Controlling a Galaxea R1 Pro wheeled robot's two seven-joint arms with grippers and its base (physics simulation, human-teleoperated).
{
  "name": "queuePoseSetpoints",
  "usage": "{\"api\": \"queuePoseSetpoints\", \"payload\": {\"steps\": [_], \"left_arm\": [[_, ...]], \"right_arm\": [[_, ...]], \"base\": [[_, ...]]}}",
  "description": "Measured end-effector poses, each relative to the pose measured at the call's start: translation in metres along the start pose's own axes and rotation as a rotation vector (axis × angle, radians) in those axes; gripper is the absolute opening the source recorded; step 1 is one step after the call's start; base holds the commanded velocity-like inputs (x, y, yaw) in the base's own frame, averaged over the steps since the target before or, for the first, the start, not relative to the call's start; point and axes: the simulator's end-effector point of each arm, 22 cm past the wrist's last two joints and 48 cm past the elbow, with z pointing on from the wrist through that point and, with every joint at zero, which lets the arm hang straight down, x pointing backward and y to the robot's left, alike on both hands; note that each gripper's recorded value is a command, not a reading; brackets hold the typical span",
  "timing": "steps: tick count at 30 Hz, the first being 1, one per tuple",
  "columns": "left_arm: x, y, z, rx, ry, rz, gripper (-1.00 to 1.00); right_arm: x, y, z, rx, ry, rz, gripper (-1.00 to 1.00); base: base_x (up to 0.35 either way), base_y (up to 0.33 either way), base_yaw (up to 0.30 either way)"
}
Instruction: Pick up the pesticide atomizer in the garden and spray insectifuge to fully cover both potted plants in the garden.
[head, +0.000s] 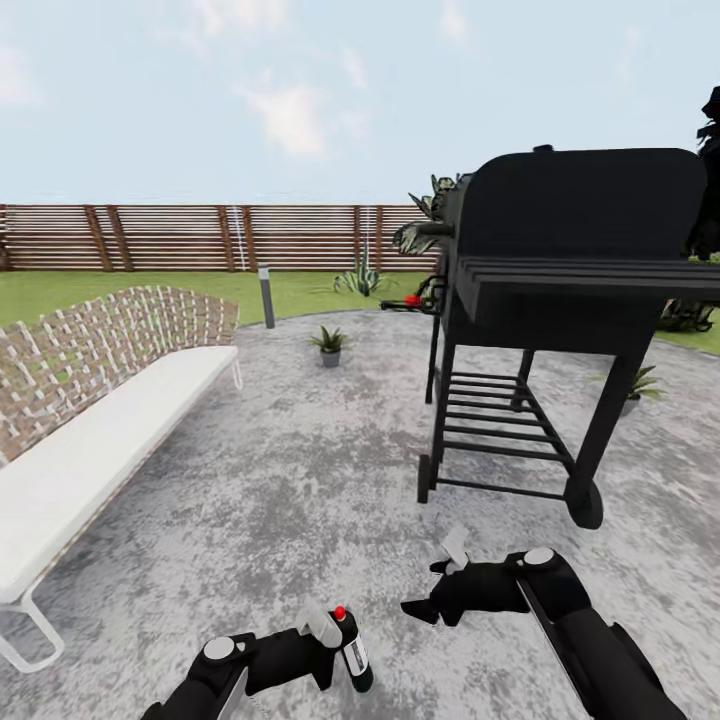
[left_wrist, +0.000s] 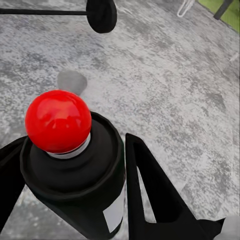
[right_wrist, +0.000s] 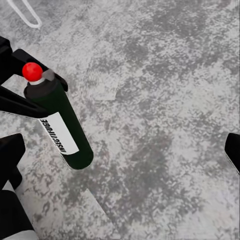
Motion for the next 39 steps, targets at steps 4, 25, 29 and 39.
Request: {"api": "queuePoseSetpoints", "payload": {"steps": [4,25,29,39], "left_arm": [[0.0002,0.0002,0.0,-0.001,0.001,-0.001,-1.0],[0.0001,0.0002,-0.0002,-0.002,0.002,-0.004,-1.0],[0.0005,0.0003,-0.0005,-0.003,0.003,-0.005,-1.0],[-0.0008,0.0004,-0.0008,-0.003,0.002,-0.003,-1.0]], "right_arm": [[0.0008,-0.0001,0.0004,-0.002,0.0,-0.002,1.0],[-0.0017,0.0003,0.0001,-0.003,-0.011,-0.009,1.0],[-0.0026,0.0003,-0.0008,-0.001,-0.012,-0.011,1.0],[-0.0036,0.0001,-0.0018,0.002,-0.014,-0.014,1.0]], "base": [[0.29,0.172,0.042],[0.29,0.172,-0.014],[0.29,0.172,-0.037],[0.29,0.172,-0.001]]}}
